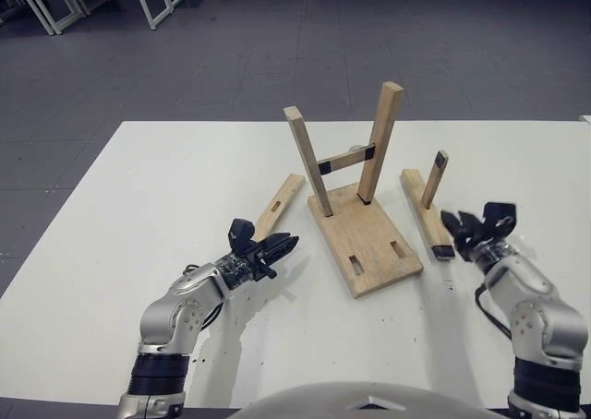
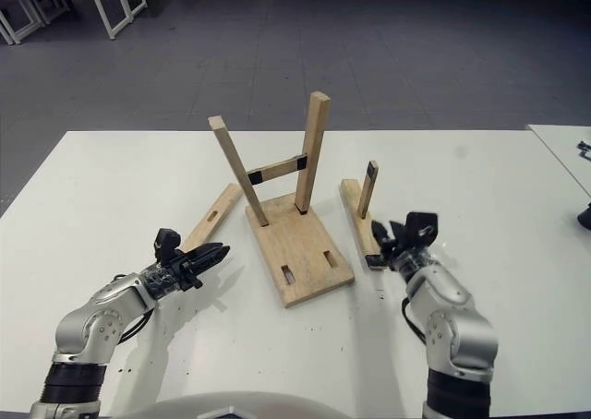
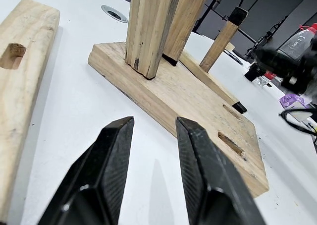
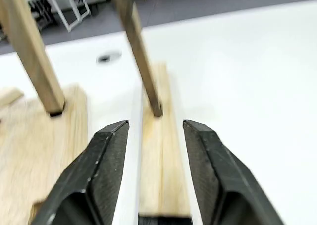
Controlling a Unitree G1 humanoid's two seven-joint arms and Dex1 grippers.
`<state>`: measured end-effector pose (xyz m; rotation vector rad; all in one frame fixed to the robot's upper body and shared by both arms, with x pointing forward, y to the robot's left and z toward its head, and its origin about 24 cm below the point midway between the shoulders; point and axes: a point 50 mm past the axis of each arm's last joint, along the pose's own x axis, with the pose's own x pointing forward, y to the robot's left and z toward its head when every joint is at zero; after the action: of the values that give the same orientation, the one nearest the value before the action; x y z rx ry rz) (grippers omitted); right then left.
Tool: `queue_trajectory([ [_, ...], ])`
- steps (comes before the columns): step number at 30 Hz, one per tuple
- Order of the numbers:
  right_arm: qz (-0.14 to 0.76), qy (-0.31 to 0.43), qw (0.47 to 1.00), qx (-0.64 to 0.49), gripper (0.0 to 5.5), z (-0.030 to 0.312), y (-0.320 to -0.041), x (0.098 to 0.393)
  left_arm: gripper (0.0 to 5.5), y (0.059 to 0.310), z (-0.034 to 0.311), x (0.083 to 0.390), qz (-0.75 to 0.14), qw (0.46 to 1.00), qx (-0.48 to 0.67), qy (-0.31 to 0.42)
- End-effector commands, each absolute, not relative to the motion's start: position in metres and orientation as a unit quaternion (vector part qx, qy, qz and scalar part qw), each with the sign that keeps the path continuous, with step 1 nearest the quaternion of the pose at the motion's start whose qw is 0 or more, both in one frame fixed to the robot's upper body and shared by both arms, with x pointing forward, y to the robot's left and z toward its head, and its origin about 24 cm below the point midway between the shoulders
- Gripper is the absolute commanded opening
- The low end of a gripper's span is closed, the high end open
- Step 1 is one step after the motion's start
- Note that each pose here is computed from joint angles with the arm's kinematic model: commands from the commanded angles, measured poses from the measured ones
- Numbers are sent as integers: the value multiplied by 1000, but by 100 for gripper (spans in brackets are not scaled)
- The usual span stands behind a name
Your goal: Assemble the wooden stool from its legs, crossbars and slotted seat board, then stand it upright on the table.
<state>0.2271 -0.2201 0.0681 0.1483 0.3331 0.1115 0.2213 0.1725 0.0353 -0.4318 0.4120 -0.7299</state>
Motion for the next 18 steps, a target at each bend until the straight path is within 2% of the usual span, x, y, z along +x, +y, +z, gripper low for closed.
queue_trajectory([
  [1,66,195,977,56,273,50,-213,220,155,174,37,222,-350,893,-197,201],
  [11,27,252,967,19,273,21,-208,229,155,178,38,221,-352,891,-193,212],
  [15,15,262,965,20,205,16,-211,235,155,177,38,222,-352,891,-194,210],
  [18,14,228,973,21,200,28,-216,250,155,176,39,225,-353,892,-195,204],
])
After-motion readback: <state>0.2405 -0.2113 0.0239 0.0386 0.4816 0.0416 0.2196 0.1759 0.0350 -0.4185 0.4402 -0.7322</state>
